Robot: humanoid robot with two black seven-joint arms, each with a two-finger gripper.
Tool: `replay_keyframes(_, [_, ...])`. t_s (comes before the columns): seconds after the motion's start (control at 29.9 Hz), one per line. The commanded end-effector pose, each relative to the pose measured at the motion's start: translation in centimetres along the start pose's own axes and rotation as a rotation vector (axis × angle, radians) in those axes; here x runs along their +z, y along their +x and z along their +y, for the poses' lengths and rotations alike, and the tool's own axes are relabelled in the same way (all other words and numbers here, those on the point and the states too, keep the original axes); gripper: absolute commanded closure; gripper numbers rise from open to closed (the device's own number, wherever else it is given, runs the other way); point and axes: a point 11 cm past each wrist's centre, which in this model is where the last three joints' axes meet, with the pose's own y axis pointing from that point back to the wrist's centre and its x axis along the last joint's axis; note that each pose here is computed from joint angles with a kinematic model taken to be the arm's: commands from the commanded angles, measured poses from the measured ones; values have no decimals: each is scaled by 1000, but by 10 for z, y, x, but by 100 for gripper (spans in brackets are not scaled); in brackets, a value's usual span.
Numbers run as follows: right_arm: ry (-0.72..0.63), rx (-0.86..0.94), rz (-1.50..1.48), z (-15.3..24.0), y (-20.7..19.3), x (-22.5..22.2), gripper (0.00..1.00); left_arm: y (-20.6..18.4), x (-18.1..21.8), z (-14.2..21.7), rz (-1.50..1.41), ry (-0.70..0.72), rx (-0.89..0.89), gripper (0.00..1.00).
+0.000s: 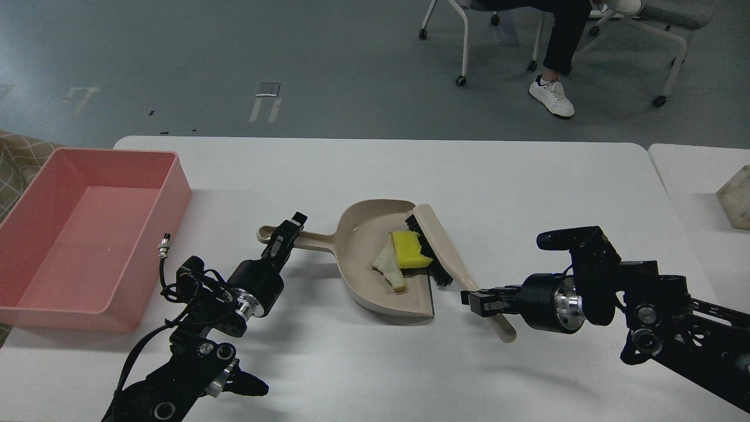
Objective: Sweep and dump garbage into bin
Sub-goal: 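Sweep the stick and sponge into the dustpan with the brush, then move the brush away and set it down with the right gripper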
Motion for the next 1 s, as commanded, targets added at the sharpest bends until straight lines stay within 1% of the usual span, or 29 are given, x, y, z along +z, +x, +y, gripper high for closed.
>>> replay_keyframes(0.0, [63,50,-23,-3,17,-18,100,2,0,0,-2,-2,1,100])
replay_keyframes(0.1, [72,67,-49,1,23,-18,100,2,1,-1,-2,-5,3,100])
replay_keyframes(0.17, [60,94,-61,12,32,-10,100,4,3,-1,-1,-8,6,100])
replay_keyframes(0.23, [11,144,-73,37,45,9,100,5,3,-2,20,-4,13,100])
replay_keyframes(0.3, [-9,156,-68,47,47,15,100,5,3,-2,42,-2,16,100])
replay_keyframes(0.5, [-222,186,-48,108,53,73,100,6,2,-2,63,0,22,100])
replay_keyframes(0.53, [-222,186,-48,108,53,73,100,6,2,-2,63,0,22,100])
replay_keyframes(0.6, [-309,181,-43,133,51,94,100,7,3,-2,65,0,24,100])
replay_keyframes(0.7, [-378,171,-46,153,46,110,100,7,3,-3,83,-1,26,100])
replay_keyframes(0.84, [-428,143,-65,165,32,124,100,7,5,-4,85,-4,26,100])
replay_keyframes(0.9, [-459,107,-89,170,15,134,100,8,7,-5,84,-9,27,100])
replay_keyframes(0.97, [-476,90,-101,173,7,139,100,8,8,-6,83,-10,25,100])
